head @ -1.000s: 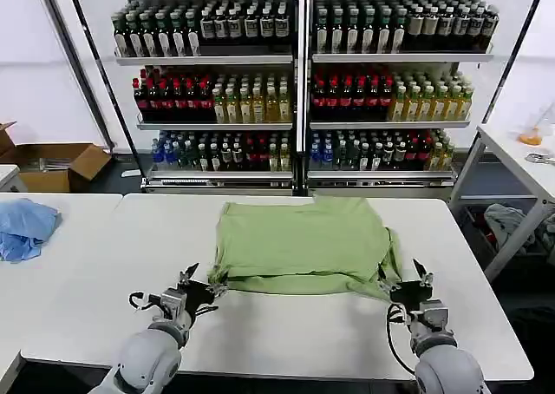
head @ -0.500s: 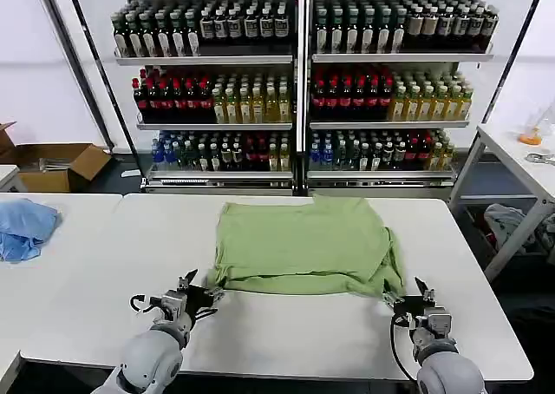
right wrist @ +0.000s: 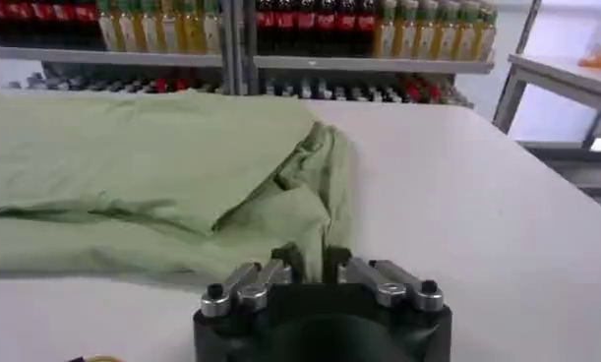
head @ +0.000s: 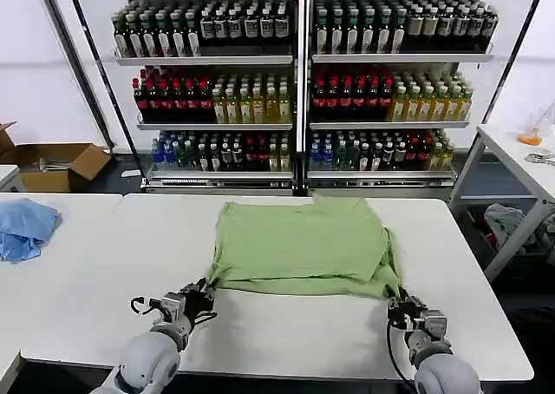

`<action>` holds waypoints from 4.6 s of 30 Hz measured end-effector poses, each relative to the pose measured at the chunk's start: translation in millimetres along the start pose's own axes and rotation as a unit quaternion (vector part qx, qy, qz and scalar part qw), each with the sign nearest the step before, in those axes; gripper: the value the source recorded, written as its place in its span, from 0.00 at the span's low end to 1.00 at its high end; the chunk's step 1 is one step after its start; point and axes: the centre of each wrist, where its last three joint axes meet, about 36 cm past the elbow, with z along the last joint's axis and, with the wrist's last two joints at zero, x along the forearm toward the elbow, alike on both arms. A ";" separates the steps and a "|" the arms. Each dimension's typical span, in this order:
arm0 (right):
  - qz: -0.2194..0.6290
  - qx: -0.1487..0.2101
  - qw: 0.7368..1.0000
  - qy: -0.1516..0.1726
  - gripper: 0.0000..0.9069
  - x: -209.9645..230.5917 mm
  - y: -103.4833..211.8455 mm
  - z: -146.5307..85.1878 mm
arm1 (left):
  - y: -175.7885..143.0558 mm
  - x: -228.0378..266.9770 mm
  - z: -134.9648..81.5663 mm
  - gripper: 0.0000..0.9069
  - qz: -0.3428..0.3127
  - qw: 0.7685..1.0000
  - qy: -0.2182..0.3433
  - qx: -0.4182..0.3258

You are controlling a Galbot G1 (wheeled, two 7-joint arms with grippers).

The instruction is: Fold and organize the clothes.

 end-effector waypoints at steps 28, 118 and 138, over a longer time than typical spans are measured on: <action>-0.004 0.047 0.999 0.023 1.00 115.6 -0.6 17.9 | -19.1 116.5 20.8 0.34 0.026 0.999 0.023 0.002; -0.036 -0.016 0.997 0.062 0.00 -247.3 37.1 -157.9 | 18.6 -150.4 -93.2 0.03 -0.016 0.998 0.034 0.048; -0.059 -0.035 0.998 0.008 0.00 -216.0 25.8 -164.8 | 33.4 -128.5 -96.5 0.02 0.007 0.995 0.004 0.101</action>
